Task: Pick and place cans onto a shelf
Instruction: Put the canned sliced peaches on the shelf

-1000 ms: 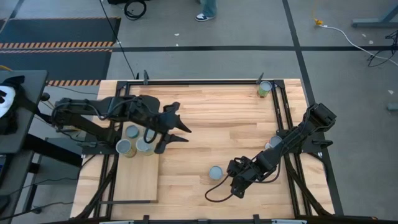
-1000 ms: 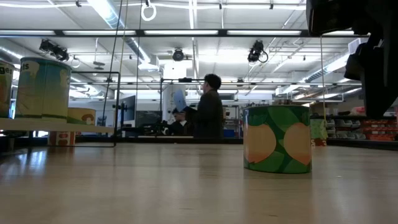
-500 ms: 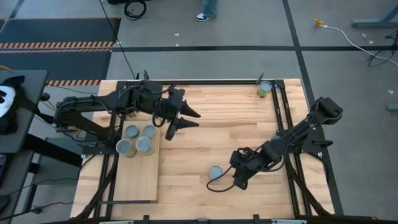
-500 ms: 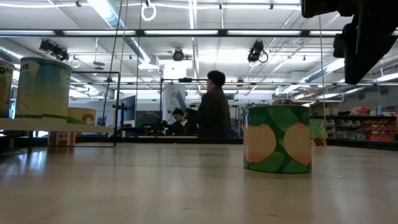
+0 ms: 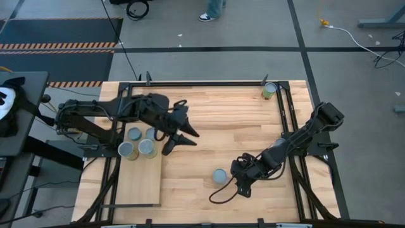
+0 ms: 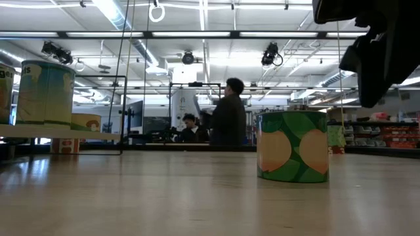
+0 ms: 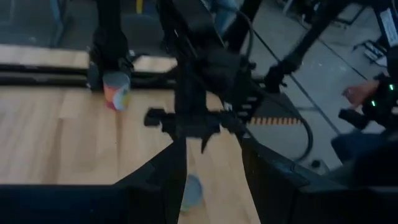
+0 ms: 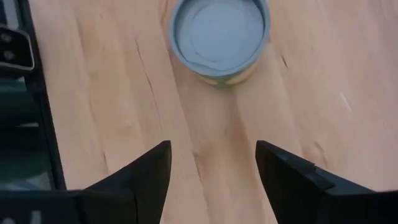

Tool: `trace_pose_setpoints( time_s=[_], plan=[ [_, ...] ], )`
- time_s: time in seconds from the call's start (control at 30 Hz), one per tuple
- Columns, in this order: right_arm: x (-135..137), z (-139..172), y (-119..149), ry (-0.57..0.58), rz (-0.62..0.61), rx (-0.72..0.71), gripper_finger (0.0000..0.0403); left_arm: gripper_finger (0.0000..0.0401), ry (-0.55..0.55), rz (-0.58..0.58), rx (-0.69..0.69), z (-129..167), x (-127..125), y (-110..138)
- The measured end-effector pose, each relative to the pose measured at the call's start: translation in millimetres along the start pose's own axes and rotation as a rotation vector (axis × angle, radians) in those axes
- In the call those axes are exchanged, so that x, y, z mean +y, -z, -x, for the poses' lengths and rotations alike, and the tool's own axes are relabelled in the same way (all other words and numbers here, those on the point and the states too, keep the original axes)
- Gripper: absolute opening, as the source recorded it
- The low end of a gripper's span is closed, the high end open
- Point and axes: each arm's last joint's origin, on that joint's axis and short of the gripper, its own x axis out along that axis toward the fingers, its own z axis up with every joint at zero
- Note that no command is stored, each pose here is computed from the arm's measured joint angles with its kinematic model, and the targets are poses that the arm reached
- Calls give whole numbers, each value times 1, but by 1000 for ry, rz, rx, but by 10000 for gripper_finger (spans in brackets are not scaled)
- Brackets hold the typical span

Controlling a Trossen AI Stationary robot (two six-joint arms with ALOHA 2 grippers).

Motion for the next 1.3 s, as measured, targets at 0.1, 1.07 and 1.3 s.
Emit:
trace_pose_setpoints(
  time_s=[0.1,1.07,1.3],
  plan=[
    [-4,0,-3,5,32,8,240,160,8,24,42,-1,-4,5],
    [-12,-52,-16,-5,201,50,250,160,-103,136,215,-64,-34,130],
    [-13,-52,-16,3,250,51,250,160,-147,254,201,-65,-39,132]
  ],
)
